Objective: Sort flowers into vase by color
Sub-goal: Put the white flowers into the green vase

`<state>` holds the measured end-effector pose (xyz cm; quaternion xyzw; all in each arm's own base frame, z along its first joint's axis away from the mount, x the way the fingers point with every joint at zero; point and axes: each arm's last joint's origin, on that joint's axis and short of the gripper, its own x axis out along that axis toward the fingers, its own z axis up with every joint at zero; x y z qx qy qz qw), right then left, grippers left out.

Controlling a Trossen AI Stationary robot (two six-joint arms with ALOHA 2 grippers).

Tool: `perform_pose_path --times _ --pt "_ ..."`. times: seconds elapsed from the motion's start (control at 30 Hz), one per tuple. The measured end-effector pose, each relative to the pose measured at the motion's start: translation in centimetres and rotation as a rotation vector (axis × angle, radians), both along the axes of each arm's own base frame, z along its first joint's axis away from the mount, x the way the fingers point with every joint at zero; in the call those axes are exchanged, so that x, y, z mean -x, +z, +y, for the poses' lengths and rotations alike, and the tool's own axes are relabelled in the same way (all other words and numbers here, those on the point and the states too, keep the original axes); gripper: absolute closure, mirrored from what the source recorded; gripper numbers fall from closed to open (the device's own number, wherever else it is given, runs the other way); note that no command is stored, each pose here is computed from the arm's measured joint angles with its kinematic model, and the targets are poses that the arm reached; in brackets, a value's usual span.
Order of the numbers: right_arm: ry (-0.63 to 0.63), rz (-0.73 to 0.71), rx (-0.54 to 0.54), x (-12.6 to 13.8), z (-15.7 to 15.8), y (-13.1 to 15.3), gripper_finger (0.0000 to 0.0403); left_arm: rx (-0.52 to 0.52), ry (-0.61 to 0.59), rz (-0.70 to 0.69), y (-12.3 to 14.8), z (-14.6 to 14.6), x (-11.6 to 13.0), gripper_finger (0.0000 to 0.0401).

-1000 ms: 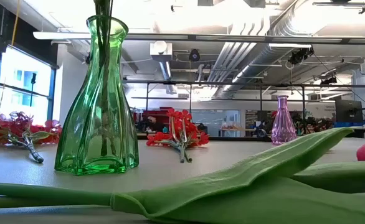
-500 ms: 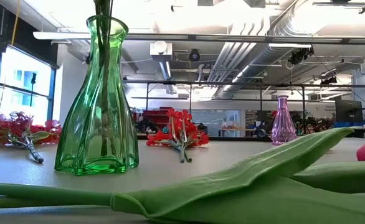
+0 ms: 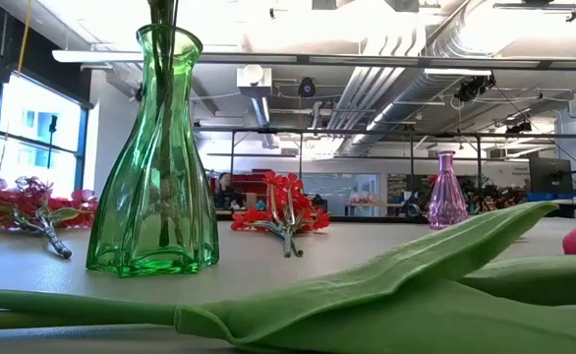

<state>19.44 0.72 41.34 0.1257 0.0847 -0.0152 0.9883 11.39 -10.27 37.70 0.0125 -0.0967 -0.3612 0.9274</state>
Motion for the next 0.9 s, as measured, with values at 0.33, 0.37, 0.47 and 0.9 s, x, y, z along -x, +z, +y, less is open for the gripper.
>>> perform_pose_path --times 0.33,0.37,0.47,0.9 --pt "0.0 0.001 0.0 0.0 0.0 0.0 0.0299 -0.036 0.24 0.056 -0.8 -0.8 0.7 0.0401" --pt "0.0 0.001 0.0 0.0 0.0 0.0 0.0299 -0.031 0.28 0.055 -1.2 -0.9 0.5 0.0401" --pt "0.0 0.001 0.0 0.0 0.0 0.0 0.0299 0.022 0.35 0.028 -2.6 -1.1 0.1 0.0401" --pt "0.0 0.001 0.0 0.0 0.0 0.0 0.0299 0.25 0.505 -0.001 -10.1 -1.2 -0.6 0.0401"
